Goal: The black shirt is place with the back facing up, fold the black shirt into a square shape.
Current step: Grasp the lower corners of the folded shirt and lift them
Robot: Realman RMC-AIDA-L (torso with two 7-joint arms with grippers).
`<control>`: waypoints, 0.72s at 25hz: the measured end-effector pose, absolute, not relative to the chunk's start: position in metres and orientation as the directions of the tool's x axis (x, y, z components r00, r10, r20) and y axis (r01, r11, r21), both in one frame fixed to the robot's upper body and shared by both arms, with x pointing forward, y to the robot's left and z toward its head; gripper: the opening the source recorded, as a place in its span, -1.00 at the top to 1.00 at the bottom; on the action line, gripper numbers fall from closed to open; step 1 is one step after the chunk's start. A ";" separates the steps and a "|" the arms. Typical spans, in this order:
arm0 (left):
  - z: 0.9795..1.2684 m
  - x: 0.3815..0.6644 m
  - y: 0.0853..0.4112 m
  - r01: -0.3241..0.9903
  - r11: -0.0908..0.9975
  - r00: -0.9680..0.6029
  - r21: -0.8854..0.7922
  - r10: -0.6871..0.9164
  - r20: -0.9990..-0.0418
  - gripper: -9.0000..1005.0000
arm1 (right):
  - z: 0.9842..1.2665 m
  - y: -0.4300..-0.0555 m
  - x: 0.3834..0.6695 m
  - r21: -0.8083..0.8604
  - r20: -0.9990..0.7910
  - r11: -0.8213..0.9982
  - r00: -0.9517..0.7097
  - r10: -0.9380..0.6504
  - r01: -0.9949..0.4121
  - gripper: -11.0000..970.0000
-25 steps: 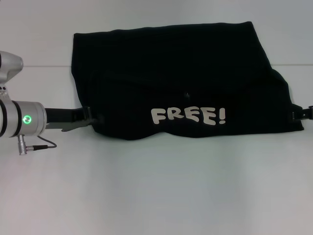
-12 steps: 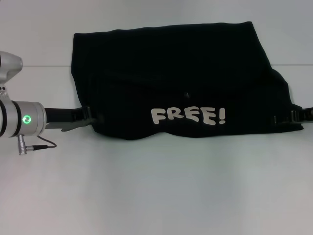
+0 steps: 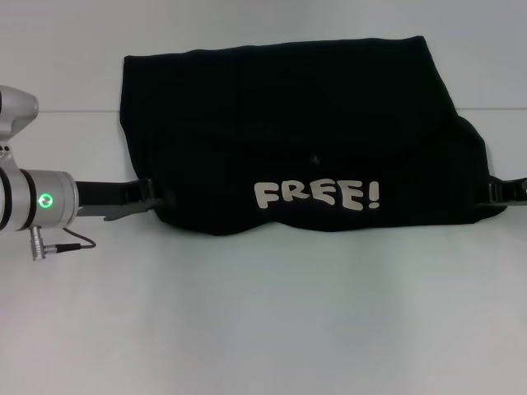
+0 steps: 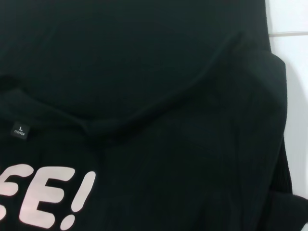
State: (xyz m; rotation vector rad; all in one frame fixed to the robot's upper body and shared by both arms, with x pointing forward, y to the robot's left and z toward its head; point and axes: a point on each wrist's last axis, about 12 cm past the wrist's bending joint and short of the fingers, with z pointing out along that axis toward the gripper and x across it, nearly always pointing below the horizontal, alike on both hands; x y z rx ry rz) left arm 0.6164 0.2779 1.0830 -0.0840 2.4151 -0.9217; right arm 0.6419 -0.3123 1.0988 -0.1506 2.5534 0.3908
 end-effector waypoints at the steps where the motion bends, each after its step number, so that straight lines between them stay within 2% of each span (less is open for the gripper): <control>1: 1.083 0.616 0.278 0.132 0.763 -0.848 -0.633 -0.244 -0.471 0.78 | 1.099 -0.312 0.642 0.246 -0.535 0.951 -0.845 -0.026 -0.185 -0.04; 10: 1.087 0.616 0.275 0.151 0.749 -0.857 -0.645 -0.226 -0.463 0.75 | 1.115 -0.324 0.639 0.296 -0.529 0.938 -0.848 0.003 -0.181 0.78; 15: 1.092 0.619 0.274 0.173 0.747 -0.863 -0.642 -0.199 -0.465 0.74 | 1.123 -0.333 0.637 0.312 -0.503 0.936 -0.864 0.016 -0.164 0.83; 18: 1.099 0.615 0.272 0.214 0.731 -0.894 -0.648 -0.122 -0.431 0.73 | 1.128 -0.339 0.630 0.339 -0.454 0.928 -0.891 0.020 -0.152 0.85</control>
